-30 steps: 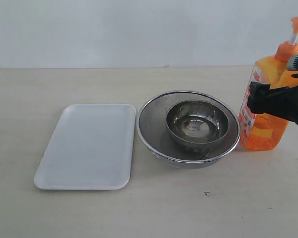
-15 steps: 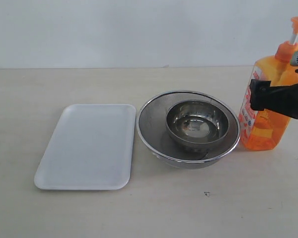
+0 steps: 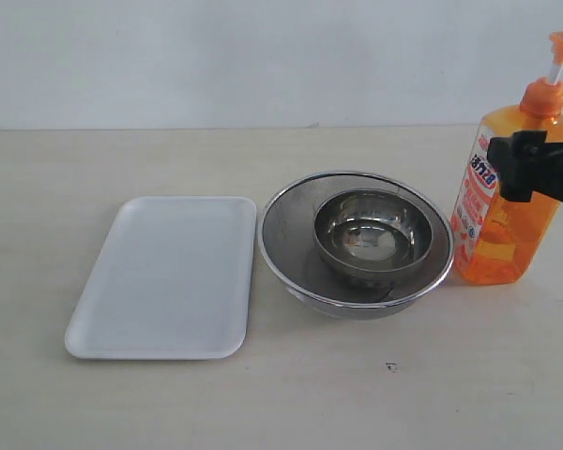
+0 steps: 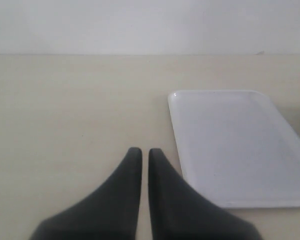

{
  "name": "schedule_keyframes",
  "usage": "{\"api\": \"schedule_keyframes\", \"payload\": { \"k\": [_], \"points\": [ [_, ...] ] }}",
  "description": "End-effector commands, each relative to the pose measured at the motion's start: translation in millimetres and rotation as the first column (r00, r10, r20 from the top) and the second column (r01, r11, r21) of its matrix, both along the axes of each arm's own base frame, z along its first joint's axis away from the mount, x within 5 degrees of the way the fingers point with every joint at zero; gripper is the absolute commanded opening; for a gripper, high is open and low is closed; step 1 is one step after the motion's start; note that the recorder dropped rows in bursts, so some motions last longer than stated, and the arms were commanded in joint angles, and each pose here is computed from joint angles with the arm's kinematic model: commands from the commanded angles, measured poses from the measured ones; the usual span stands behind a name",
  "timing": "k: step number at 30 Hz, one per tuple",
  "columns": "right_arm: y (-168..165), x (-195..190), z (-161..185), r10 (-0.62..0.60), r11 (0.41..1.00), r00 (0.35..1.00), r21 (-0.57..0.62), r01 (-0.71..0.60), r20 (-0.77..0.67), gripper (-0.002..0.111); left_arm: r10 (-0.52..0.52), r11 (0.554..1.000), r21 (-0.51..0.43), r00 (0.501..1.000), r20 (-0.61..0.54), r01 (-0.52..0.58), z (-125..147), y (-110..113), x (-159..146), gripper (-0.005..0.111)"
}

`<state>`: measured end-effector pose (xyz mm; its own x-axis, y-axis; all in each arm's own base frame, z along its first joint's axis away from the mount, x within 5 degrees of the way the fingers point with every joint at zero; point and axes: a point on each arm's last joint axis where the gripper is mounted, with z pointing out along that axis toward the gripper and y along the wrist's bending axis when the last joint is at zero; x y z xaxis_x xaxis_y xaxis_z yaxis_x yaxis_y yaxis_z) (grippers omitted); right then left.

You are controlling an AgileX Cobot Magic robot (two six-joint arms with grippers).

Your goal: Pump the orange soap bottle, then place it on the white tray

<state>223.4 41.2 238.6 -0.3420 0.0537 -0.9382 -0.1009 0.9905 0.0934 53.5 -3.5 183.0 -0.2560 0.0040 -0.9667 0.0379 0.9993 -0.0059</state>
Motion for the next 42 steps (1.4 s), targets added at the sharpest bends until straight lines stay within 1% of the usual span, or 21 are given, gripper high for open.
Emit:
{"api": "schedule_keyframes", "payload": {
  "k": [1,4,6,8,9,11,14,16,26,29,32,34,37,41,42],
  "points": [
    [-2,-20,18,0.024,0.999,1.000,0.031,-0.024,-0.014,0.065,0.005,1.000,-0.012,1.000,0.007,-0.005,0,0,0,0.005],
    [-3,-38,31,0.045,0.998,0.999,0.047,-0.044,0.000,0.028,0.005,1.000,-0.012,1.000,0.007,-0.005,0,0,0,0.005],
    [-5,-50,43,0.049,0.997,0.997,0.057,-0.052,0.051,0.000,0.005,1.000,-0.012,1.000,0.007,-0.005,0,0,0,0.005],
    [-7,-58,54,0.033,0.994,0.993,0.096,-0.045,0.116,0.000,0.005,1.000,-0.012,1.000,0.007,-0.005,0,0,0,0.005],
    [-10,-65,63,0.012,0.990,0.984,0.137,-0.037,0.177,0.000,0.005,1.000,-0.012,1.000,0.007,-0.005,0,0,0,0.005],
    [-12,-70,71,-0.009,0.985,0.972,0.169,-0.031,0.235,0.000,0.005,1.000,-0.012,1.000,0.007,-0.005,0,0,0,0.005],
    [-11,-70,68,-0.001,0.985,0.979,0.171,-0.035,0.206,0.000,0.005,1.000,-0.012,1.000,0.007,-0.005,0,0,0,0.005],
    [-11,-70,68,-0.011,0.980,0.979,0.195,-0.030,0.203,0.000,0.005,1.000,-0.012,1.000,0.007,-0.005,0,0,0,0.005],
    [-12,-66,79,-0.030,0.978,0.967,0.208,-0.024,0.252,0.000,0.005,1.000,-0.012,1.000,0.007,-0.005,0,0,0,0.005],
    [-8,-54,88,-0.010,0.981,0.976,0.193,-0.034,0.219,0.000,0.005,1.000,-0.012,1.000,0.007,-0.005,0,0,0,0.005],
    [-9,-42,97,-0.026,0.971,0.991,0.241,-0.007,0.133,0.000,0.005,1.000,-0.012,1.000,0.007,-0.005,0,0,0,0.005],
    [-10,-34,105,-0.016,0.971,0.998,0.240,0.001,0.063,0.000,0.005,1.000,-0.012,1.000,0.007,-0.005,0,0,0,0.005],
    [-16,-28,128,-0.001,0.979,1.000,0.205,0.007,-0.029,0.000,0.005,1.000,-0.012,1.000,0.007,-0.005,0,0,0,0.005],
    [-25,-32,169,-0.021,0.987,0.998,0.157,0.030,-0.060,0.000,0.005,1.000,-0.012,1.000,0.007,-0.005,0,0,0,0.005],
    [-29,-34,179,-0.034,0.992,0.996,0.122,0.043,-0.079,0.000,0.005,1.000,-0.012,1.000,0.007,-0.005,0,0,0,0.005]
  ]
}}
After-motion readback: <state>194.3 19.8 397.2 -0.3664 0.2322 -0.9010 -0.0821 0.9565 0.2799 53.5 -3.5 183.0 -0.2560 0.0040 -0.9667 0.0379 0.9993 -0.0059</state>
